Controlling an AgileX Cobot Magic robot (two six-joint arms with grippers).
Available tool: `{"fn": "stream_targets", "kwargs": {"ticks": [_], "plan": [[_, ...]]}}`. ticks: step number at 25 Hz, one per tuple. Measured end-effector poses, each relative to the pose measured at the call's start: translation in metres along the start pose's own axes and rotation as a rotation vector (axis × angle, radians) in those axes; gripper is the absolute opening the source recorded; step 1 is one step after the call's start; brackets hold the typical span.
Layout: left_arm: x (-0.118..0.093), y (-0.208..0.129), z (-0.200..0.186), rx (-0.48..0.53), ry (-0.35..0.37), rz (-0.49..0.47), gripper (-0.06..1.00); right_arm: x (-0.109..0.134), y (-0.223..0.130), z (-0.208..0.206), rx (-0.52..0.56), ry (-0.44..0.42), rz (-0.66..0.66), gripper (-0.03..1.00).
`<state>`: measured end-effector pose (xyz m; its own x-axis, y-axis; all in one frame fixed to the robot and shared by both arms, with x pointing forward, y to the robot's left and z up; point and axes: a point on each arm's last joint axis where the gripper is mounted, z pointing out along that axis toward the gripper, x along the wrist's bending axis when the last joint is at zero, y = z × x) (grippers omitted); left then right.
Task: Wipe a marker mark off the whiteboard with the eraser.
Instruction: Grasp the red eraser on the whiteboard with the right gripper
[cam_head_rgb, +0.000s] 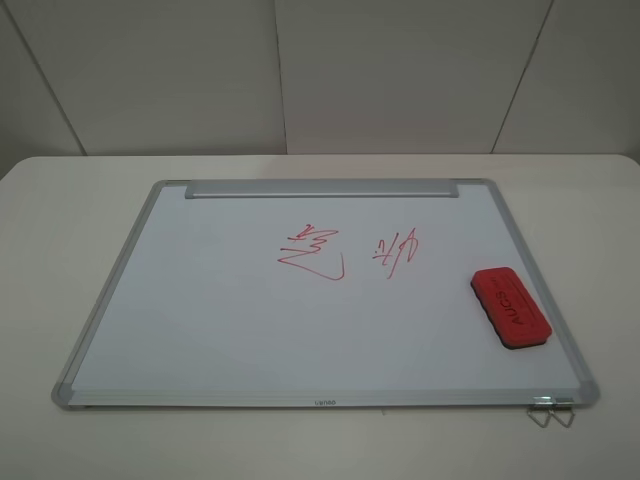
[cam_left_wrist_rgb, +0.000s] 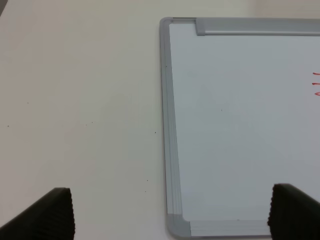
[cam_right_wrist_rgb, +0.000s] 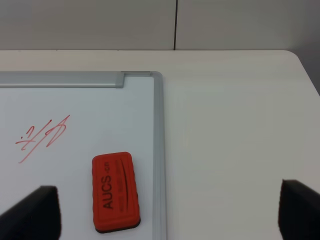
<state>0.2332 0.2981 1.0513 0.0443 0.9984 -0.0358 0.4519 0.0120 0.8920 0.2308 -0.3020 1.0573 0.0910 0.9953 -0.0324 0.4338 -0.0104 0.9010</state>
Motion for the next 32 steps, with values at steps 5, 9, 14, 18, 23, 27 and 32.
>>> {"fn": "stream_targets", "kwargs": {"ticks": [5, 9, 14, 18, 23, 27, 32], "plan": [[0.0, 0.0, 0.0, 0.0, 0.0, 0.0, 0.77, 0.0, 0.0, 0.0, 0.0, 0.0, 0.0, 0.79], [0.0, 0.0, 0.0, 0.0, 0.0, 0.0, 0.77, 0.0, 0.0, 0.0, 0.0, 0.0, 0.0, 0.79], [0.0, 0.0, 0.0, 0.0, 0.0, 0.0, 0.77, 0.0, 0.0, 0.0, 0.0, 0.0, 0.0, 0.79], [0.0, 0.0, 0.0, 0.0, 0.0, 0.0, 0.77, 0.0, 0.0, 0.0, 0.0, 0.0, 0.0, 0.79], [0.0, 0.0, 0.0, 0.0, 0.0, 0.0, 0.77, 0.0, 0.0, 0.0, 0.0, 0.0, 0.0, 0.79], [0.0, 0.0, 0.0, 0.0, 0.0, 0.0, 0.77, 0.0, 0.0, 0.0, 0.0, 0.0, 0.0, 0.79], [0.0, 0.0, 0.0, 0.0, 0.0, 0.0, 0.77, 0.0, 0.0, 0.0, 0.0, 0.0, 0.0, 0.79]]}}
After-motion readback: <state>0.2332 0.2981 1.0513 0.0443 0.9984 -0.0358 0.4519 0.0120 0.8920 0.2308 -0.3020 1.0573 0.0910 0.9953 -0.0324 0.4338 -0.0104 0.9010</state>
